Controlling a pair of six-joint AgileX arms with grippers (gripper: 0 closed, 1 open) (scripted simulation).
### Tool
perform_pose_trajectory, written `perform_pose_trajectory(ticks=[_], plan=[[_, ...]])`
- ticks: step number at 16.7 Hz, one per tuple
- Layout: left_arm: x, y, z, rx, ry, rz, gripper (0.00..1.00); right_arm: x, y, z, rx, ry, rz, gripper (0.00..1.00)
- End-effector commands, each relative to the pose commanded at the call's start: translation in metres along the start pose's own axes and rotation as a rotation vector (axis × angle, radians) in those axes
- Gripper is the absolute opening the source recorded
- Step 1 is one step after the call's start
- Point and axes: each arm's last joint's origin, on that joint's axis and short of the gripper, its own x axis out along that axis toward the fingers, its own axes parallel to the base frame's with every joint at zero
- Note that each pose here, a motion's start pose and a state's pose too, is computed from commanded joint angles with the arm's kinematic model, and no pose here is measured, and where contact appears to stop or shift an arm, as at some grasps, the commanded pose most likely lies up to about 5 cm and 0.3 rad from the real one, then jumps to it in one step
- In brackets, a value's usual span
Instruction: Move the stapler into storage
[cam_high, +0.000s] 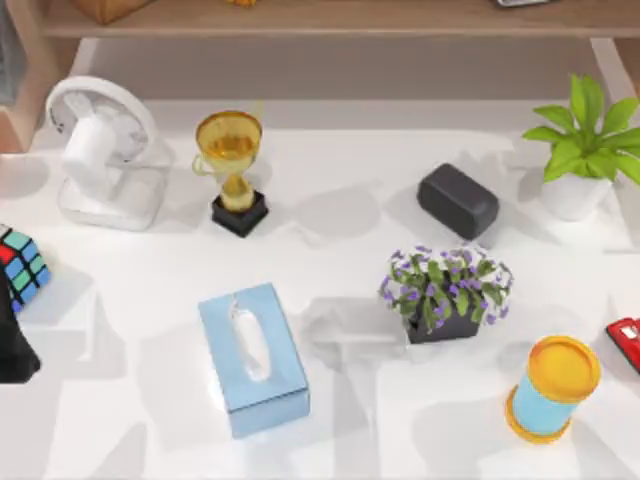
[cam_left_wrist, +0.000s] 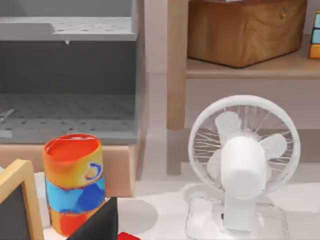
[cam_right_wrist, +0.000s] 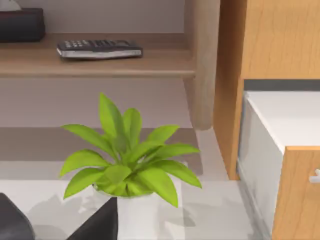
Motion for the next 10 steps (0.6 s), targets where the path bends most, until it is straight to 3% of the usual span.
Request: perform_pose_trajectory(ticks=[5,10], plan=[[0.000,0.000,0.000,0.000,0.000,0.000,1.00,0.001,0.000,0.008,-0.014,0.059,0.003,1.00],[0.000,0.000,0.000,0.000,0.000,0.000,1.00,0.018,0.003,0.036,-0.078,0.356,0.030,1.00]])
